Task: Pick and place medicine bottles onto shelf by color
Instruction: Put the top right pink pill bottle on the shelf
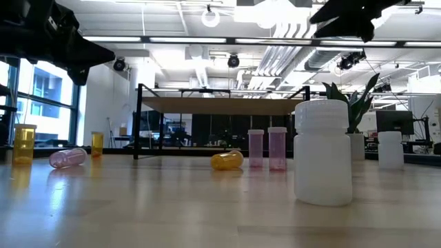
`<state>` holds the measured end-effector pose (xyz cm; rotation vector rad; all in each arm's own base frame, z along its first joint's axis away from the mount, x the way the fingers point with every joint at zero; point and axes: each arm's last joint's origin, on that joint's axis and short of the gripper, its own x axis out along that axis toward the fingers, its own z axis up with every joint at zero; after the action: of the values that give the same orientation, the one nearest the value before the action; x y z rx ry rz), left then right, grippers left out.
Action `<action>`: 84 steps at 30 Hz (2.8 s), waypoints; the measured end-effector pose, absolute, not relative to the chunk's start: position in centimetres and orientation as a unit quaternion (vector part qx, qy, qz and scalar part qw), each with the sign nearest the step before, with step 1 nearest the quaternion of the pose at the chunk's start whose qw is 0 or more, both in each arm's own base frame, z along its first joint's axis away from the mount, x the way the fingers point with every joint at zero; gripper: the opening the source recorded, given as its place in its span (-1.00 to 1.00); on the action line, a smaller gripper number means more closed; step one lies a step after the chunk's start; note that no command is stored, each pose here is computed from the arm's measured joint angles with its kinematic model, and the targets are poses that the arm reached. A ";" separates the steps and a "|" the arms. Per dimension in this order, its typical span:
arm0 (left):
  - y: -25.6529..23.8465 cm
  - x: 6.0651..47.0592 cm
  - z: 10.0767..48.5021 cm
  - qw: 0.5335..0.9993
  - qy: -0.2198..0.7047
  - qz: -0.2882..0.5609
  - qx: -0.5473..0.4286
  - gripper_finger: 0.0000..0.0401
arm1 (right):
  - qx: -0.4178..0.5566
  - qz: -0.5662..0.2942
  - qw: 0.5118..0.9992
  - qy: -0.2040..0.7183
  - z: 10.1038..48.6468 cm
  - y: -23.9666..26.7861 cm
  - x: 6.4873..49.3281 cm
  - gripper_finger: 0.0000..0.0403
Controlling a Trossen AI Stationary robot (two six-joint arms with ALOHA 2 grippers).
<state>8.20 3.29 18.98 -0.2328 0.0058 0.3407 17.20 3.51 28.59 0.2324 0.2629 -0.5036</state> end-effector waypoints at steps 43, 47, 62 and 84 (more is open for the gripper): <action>3.3 8.2 19.0 0.979 0.004 0.163 -0.120 -0.90 | 0.149 -0.179 0.907 0.352 20.3 1.3 31.6 0.01; 3.3 8.2 19.0 0.979 0.004 0.163 -0.120 -0.90 | 0.155 -0.167 0.902 0.367 19.6 1.4 31.8 0.01; 3.3 8.2 18.8 0.979 0.011 0.165 -0.122 -0.90 | 0.166 -0.170 0.886 0.398 17.7 1.4 32.3 0.01; 3.3 8.2 18.7 0.978 0.014 0.167 -0.123 -0.90 | 0.176 -0.179 0.878 0.408 16.2 1.3 32.9 0.01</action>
<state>8.20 3.27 18.74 -0.2471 0.0290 0.3355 32.89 1.33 16.17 0.3671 0.8516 -0.3724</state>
